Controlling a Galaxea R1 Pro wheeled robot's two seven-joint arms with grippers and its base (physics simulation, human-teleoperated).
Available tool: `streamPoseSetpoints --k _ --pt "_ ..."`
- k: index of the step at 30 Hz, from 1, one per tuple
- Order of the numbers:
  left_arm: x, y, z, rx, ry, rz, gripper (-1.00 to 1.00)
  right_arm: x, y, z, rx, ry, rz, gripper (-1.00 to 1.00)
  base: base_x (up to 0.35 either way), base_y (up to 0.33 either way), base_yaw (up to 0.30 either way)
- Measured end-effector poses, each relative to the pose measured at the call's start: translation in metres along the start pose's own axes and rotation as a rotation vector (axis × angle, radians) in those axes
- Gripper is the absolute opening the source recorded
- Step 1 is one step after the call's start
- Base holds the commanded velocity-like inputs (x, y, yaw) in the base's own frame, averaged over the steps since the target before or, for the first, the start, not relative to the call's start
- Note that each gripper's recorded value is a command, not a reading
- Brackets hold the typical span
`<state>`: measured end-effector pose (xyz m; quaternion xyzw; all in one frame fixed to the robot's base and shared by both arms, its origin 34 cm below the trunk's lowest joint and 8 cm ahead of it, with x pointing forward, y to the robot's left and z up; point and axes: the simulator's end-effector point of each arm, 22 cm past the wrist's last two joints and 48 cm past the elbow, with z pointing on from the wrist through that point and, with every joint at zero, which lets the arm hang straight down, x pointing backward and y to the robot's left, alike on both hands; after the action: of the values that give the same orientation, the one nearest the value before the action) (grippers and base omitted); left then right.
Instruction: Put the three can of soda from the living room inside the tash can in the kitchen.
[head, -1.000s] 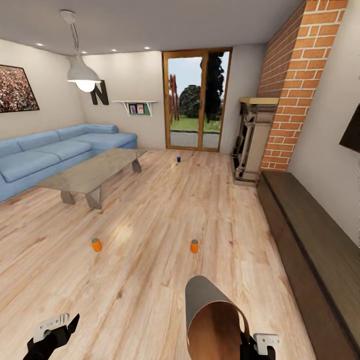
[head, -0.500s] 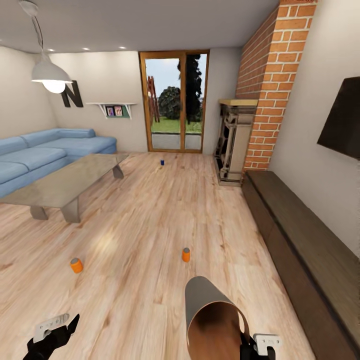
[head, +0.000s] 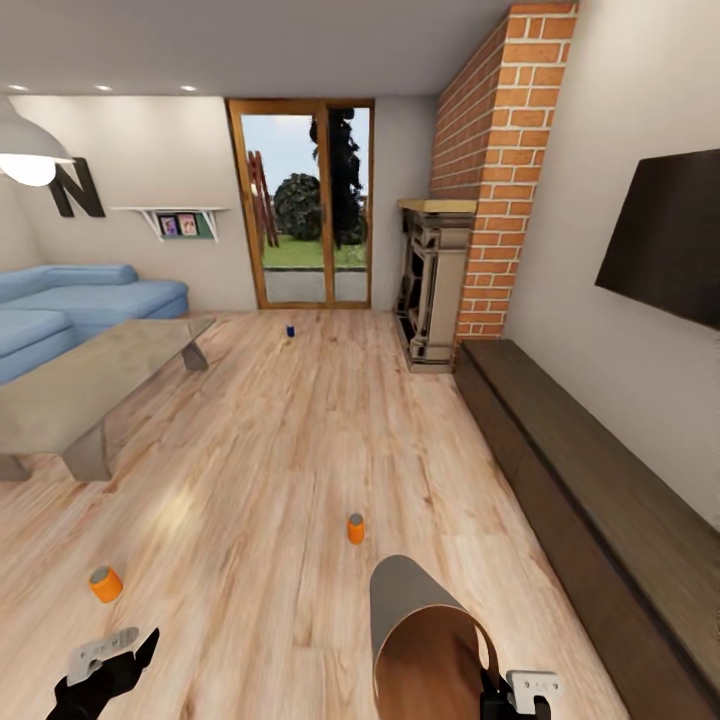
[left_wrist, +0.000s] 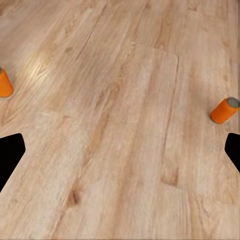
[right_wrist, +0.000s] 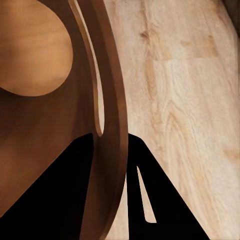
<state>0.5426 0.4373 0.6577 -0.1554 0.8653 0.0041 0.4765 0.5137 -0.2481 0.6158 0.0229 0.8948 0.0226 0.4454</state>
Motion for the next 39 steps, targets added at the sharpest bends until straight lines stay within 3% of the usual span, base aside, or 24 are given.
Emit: streamPoseSetpoints --k 9,39 --pt "0.0059 0.0000 -0.0001 0.000 0.024 -0.004 1.00 0.0006 -0.0007 -0.0001 0.001 0.001 -0.001 -1.00 0.199 0.257 -0.170" --pt "0.0063 -0.0010 0.0000 0.001 0.024 -0.004 1.00 -0.0011 -0.0007 0.0008 0.000 -0.001 -0.003 -1.00 0.105 0.309 -0.004"
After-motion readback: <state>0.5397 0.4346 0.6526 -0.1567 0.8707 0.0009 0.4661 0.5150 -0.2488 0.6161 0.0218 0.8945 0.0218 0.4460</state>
